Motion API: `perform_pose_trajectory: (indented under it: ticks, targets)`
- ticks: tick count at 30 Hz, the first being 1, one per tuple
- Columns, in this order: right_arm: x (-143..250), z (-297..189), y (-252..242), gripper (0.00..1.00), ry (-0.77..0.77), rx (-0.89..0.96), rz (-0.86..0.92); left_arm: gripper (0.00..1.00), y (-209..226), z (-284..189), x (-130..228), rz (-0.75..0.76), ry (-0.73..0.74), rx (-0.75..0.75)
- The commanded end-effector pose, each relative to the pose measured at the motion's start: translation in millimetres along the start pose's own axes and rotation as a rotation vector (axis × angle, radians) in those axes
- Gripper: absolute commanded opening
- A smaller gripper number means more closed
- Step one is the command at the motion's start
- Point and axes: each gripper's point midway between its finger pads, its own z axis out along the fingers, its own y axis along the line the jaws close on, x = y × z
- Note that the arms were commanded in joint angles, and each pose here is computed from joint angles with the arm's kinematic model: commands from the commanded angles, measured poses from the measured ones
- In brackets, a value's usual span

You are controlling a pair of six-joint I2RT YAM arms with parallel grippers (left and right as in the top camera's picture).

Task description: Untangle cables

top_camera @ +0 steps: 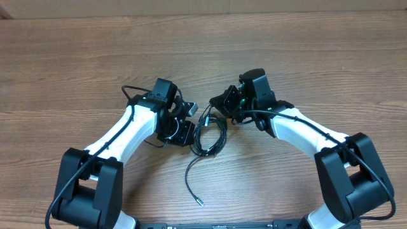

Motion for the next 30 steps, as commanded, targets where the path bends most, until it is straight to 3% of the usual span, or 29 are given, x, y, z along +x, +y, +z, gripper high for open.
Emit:
perform_pose_trajectory:
  ticks: [1, 5, 10, 15, 21, 27, 30]
  targets:
    - [-10.3, -7.2, 9.0, 0.04, -0.071, -0.010, -0.003, 0.04, -7.8, -0.9, 0.1, 0.042, -0.001, 0.011]
    - [-5.4, -7.1, 15.2, 0.04, -0.036, -0.042, 0.149, 0.04, -10.1, 1.2, 2.2, 0.048, 0.007, 0.012]
    - [6.8, -10.0, 43.3, 0.04, 0.056, -0.160, 0.119, 0.04, -12.0, 2.2, 2.9, 0.054, 0.010, 0.013]
    - [-8.8, -7.9, 26.8, 0.05, -0.044, -0.090, 0.151, 0.04, -12.2, 2.3, 3.0, 0.055, 0.011, 0.013]
    - [-13.0, -6.9, 10.0, 0.15, -0.083, -0.019, 0.129, 0.04, -12.2, 2.3, 3.0, 0.051, 0.011, 0.013]
    - [-12.4, -6.9, 8.4, 0.43, -0.081, -0.013, 0.130, 0.04, -12.3, 2.3, 2.4, 0.052, 0.008, 0.013]
    - [-8.5, -6.6, 2.8, 0.42, -0.064, 0.011, 0.077, 0.04, -12.2, 2.3, 2.1, 0.053, 0.007, 0.013]
